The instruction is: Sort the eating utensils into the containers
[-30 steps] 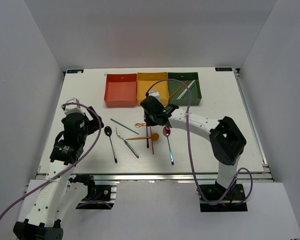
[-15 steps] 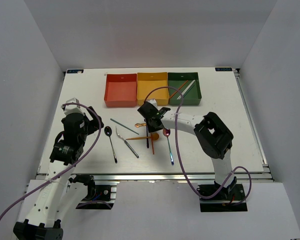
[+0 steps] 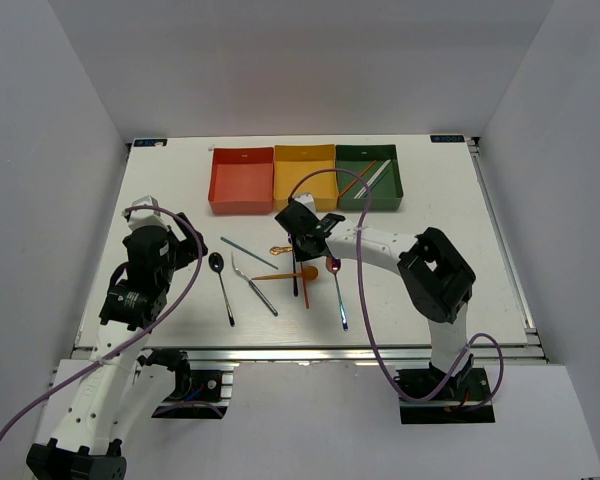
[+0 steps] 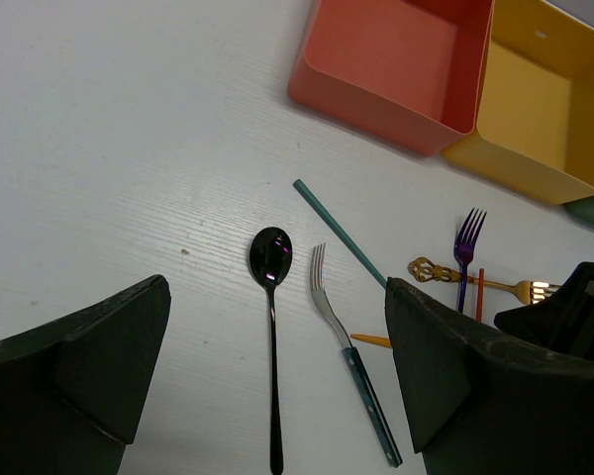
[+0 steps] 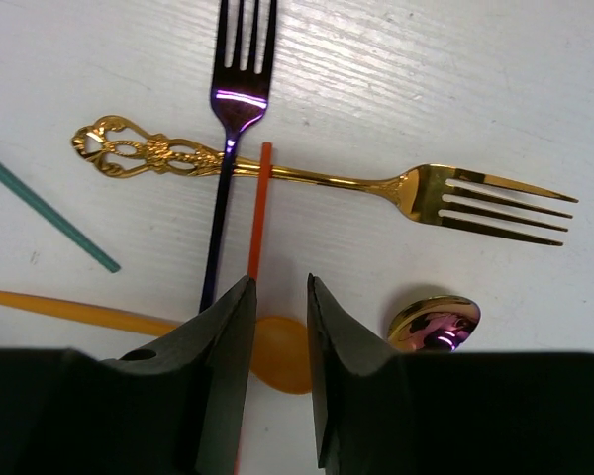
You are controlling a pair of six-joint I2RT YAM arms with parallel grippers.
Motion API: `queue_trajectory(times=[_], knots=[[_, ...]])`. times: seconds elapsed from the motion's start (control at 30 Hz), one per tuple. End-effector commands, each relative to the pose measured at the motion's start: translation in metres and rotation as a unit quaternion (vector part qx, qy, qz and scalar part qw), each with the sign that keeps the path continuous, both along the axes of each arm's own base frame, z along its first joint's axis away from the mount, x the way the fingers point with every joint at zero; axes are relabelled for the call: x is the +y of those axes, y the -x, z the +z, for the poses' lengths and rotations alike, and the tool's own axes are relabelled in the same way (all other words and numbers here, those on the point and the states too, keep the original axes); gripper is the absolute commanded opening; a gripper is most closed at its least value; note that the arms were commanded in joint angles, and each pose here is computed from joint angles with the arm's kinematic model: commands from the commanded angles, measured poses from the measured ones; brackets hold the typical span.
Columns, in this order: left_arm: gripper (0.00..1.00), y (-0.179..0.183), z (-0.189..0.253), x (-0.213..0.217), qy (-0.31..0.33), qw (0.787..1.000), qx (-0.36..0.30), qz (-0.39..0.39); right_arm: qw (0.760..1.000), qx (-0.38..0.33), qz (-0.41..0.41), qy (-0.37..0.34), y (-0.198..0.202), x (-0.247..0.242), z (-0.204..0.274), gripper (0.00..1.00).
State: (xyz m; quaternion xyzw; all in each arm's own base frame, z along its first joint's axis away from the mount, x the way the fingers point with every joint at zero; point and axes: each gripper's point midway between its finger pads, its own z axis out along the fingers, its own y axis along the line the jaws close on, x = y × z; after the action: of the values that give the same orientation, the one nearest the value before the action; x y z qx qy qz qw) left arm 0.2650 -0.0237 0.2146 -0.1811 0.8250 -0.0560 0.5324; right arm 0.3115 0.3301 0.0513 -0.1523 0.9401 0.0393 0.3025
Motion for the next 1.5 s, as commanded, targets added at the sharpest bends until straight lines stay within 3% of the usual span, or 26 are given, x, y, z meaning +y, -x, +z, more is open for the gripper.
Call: queue_trajectory(times=[0.0, 0.63, 0.9, 1.1, 1.27, 1.43, 1.47], knots=[[0.98, -0.001, 0.005, -0.003, 0.003, 1.000, -0.009, -0.007, 0.999, -0.024, 0.005, -0.027, 0.000, 0.015, 0.022, 0.33], [0.98, -0.001, 0.006, -0.003, 0.004, 1.000, -0.012, -0.008, 1.000, 0.009, 0.012, -0.007, 0.001, 0.025, -0.020, 0.22], [0.98, 0.000, 0.006, -0.003, 0.003, 1.000, -0.012, -0.009, 1.000, 0.004, -0.012, -0.017, 0.001, 0.022, -0.013, 0.00], [0.98, 0.000, 0.007, -0.003, 0.004, 1.000, -0.014, -0.009, 0.998, -0.018, -0.020, -0.053, -0.001, 0.024, 0.022, 0.00], [0.98, 0.000, 0.007, -0.003, 0.004, 1.000, -0.014, -0.009, 0.990, -0.055, -0.025, -0.129, -0.011, 0.019, 0.078, 0.00], [0.98, 0.000, 0.006, -0.003, 0.003, 1.000, -0.012, -0.009, 0.969, -0.108, -0.093, -0.201, -0.077, -0.035, 0.135, 0.00], [0.98, 0.000, 0.007, -0.003, 0.003, 1.000, -0.013, -0.008, 0.958, -0.110, -0.093, -0.250, -0.090, -0.035, 0.147, 0.00]])
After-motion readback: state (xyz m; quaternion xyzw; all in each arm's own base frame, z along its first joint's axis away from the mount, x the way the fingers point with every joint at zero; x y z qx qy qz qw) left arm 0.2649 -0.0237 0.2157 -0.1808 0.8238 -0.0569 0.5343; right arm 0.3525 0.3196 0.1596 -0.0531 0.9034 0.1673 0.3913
